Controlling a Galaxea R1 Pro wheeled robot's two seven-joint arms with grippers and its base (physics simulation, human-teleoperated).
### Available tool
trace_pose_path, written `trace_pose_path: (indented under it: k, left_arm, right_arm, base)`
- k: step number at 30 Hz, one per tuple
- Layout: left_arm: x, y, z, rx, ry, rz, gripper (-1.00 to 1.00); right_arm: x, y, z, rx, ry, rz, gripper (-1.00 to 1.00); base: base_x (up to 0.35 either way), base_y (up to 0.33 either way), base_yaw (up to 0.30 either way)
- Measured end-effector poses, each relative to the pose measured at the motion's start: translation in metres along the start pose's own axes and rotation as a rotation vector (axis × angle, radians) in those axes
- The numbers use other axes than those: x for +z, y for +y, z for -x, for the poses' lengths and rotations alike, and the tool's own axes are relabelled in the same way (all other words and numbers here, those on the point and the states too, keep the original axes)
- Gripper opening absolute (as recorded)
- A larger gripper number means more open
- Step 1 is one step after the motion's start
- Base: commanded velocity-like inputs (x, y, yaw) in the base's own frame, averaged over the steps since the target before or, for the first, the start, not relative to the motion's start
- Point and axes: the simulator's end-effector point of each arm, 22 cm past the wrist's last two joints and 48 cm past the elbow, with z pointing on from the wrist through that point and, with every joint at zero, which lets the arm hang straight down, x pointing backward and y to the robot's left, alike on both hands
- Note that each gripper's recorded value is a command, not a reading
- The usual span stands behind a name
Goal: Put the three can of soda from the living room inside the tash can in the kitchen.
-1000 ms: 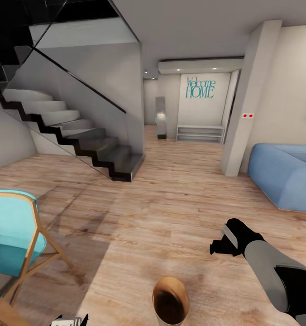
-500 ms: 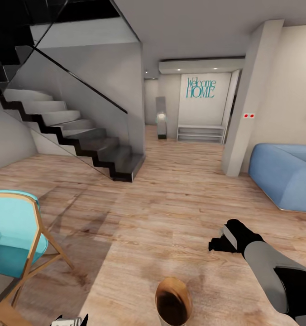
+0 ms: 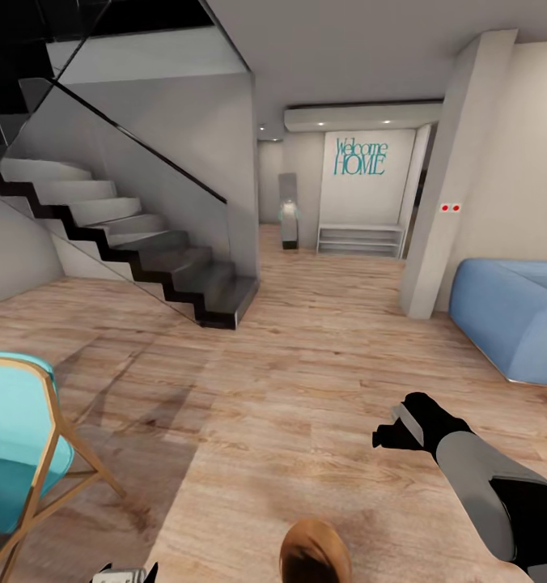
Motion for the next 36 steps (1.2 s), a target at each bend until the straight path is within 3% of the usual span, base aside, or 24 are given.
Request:
trace_pose_path:
  k: [2, 3, 5, 14, 24, 26, 30, 36]
  left_arm:
    - [0.001, 0.0, -0.002, 0.0, 0.012, -0.004, 1.0]
    - [0.001, 0.0, -0.015, -0.013, 0.092, -0.018, 1.0]
    - [0.001, 0.0, -0.02, -0.021, 0.136, -0.036, 1.0]
    - [0.019, -0.006, 0.005, -0.043, 0.223, -0.1, 1.0]
    - [0.04, -0.008, 0.025, -0.094, 0.355, -0.109, 1.0]
    - [0.055, -0.012, 0.043, -0.14, 0.447, -0.116, 1.0]
    - [0.065, -0.017, 0.046, -0.173, 0.497, -0.128, 1.0]
    - [0.058, -0.034, 0.024, -0.243, 0.65, -0.173, 1.0]
  right_arm:
    - [0.0, 0.0, 0.0, 0.001, 0.0, 0.0, 1.0]
    - [0.0, -0.001, 0.0, 0.001, -0.001, -0.001, 1.0]
    - [0.0, -0.001, 0.0, 0.001, -0.001, -0.001, 1.0]
    - [0.0, -0.003, 0.0, 0.004, 0.0, -0.002, 1.0]
    - [0.002, -0.004, -0.003, 0.004, 0.004, -0.002, 1.0]
    - [0.002, -0.003, -0.004, 0.003, 0.006, -0.002, 1.0]
    - [0.003, -0.001, -0.005, 0.001, 0.01, 0.0, 1.0]
    - [0.003, 0.004, -0.005, -0.005, 0.01, 0.004, 1.0]
  base:
    - [0.021, 0.002, 0.0]
    - [0.01, 0.001, 0.0]
    - [0.008, 0.001, 0.0]
    - [0.002, 0.0, 0.0]
    - [0.0, 0.0, 0.0]
    - [0.0, 0.0, 0.0]
    - [0.0, 0.0, 0.0]
    - [0.0, 0.0, 0.0]
